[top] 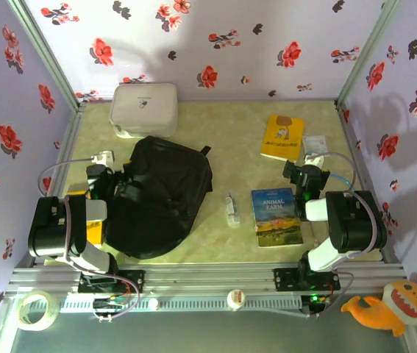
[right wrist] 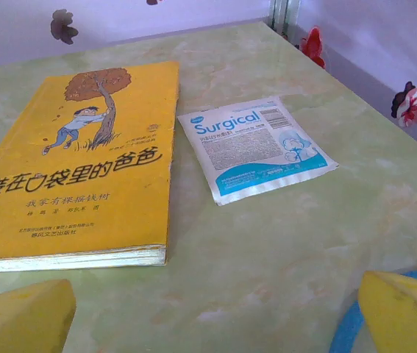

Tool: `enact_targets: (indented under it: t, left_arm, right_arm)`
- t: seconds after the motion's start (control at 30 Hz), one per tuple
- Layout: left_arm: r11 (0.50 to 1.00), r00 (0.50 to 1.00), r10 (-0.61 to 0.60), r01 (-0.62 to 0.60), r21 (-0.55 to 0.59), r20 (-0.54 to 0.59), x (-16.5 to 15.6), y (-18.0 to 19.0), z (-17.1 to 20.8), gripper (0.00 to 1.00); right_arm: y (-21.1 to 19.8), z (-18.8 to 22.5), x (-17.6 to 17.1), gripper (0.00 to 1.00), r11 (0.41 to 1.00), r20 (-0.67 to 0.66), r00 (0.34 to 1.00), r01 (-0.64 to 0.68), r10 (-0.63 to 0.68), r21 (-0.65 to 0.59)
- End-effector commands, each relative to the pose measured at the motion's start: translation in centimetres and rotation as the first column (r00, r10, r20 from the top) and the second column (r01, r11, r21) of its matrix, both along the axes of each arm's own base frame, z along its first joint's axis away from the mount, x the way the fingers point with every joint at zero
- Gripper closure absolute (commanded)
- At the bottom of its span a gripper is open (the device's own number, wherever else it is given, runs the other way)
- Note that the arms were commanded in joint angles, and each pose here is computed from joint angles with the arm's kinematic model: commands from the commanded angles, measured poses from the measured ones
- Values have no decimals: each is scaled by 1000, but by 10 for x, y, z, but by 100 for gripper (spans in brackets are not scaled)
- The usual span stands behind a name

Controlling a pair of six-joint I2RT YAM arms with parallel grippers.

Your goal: Pack books, pencil case, and school supplies into a backpack

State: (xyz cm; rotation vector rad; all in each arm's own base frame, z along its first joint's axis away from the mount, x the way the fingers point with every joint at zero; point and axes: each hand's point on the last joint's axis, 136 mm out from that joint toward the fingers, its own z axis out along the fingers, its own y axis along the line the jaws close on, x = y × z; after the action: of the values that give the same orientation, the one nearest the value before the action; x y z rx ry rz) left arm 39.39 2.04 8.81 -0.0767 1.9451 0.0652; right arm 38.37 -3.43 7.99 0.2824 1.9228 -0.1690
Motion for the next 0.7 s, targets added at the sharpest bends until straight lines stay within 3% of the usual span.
enact_targets:
  t: [0.0, 0.67]
  left_arm:
    - [999, 999, -40, 39, 20, 17, 5, -6, 5, 0]
    - [999, 999, -39, 39, 17, 18, 5, -6, 5, 0]
  right_arm:
    - [-2, 8, 6, 1, 1000, 24, 1000, 3, -3, 4]
    - [-2, 9, 6, 1, 1000, 27, 1000, 3, -3, 5]
